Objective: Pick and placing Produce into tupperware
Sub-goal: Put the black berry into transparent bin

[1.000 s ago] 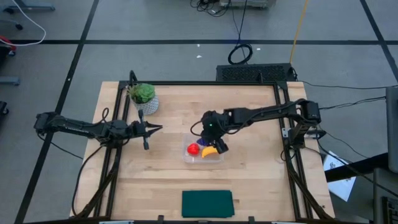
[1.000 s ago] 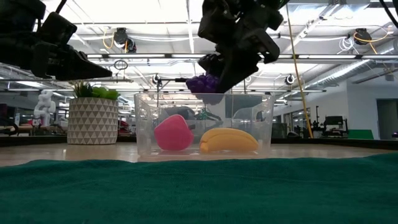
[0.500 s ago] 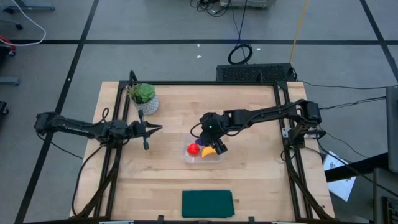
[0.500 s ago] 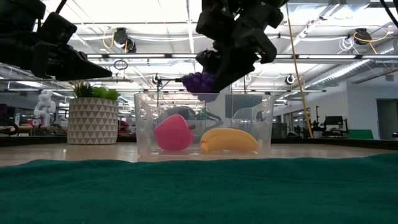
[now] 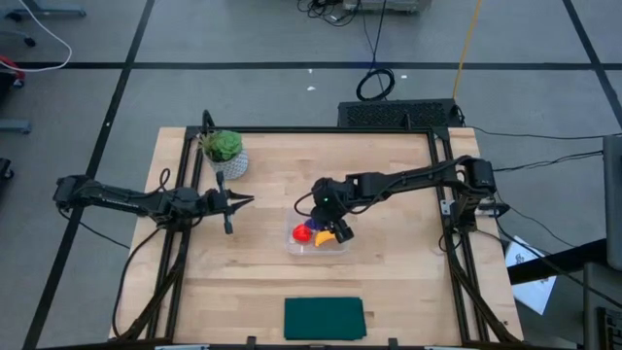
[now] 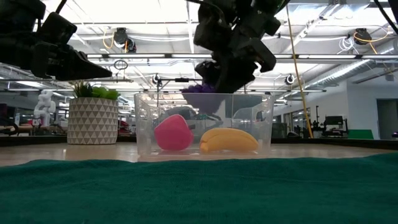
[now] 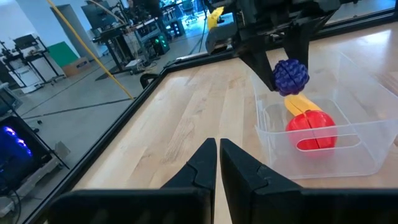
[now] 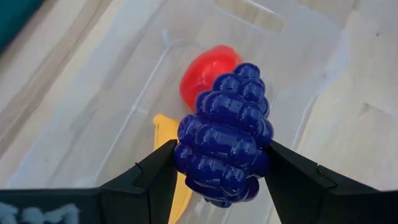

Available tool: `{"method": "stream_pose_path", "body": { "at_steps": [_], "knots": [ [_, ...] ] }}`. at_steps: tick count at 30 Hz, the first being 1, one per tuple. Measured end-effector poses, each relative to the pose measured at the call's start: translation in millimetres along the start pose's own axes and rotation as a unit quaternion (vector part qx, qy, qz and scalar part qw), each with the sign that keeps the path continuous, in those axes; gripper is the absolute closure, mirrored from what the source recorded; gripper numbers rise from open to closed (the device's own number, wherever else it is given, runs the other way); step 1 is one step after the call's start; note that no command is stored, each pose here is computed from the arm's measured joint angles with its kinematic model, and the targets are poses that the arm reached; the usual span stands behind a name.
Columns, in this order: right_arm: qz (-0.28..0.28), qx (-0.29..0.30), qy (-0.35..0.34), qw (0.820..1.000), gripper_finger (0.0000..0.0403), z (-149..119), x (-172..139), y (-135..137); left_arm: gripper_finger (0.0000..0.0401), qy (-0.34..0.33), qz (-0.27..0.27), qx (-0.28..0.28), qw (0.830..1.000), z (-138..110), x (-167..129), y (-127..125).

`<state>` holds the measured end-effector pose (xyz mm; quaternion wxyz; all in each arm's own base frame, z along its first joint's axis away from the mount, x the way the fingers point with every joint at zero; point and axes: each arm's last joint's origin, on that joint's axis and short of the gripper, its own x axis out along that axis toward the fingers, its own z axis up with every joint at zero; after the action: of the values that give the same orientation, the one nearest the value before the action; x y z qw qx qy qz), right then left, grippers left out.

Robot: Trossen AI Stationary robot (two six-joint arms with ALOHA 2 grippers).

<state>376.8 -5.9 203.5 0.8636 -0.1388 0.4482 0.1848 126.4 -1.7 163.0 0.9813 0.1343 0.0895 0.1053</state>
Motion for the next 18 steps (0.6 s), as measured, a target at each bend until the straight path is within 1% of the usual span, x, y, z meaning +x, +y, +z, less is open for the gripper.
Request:
{"method": "stream_pose_path", "body": {
  "at_steps": [7,10,15,18],
  "knots": [
    [0.001,-0.007,0.004,1.0,0.0202,-0.6,1.3,0.2,0.0375,0.0,0.0,0.0,1.0,-0.1,0.0,0.0],
    [0.002,-0.024,0.007,1.0,0.0202,-0.6,1.7,2.1,0.0375,0.0,0.0,0.0,1.0,-0.1,0.0,0.0],
    [-0.017,-0.051,0.021,0.998,0.0202,-1.1,3.1,4.3,0.0375,0.0,0.0,0.0,1.0,-0.1,0.0,0.0],
    [-0.015,-0.061,0.02,0.998,0.0202,-0.4,3.4,5.9,0.0375,0.001,0.0,0.0,1.0,-0.1,0.0,0.0]
  ]
}}
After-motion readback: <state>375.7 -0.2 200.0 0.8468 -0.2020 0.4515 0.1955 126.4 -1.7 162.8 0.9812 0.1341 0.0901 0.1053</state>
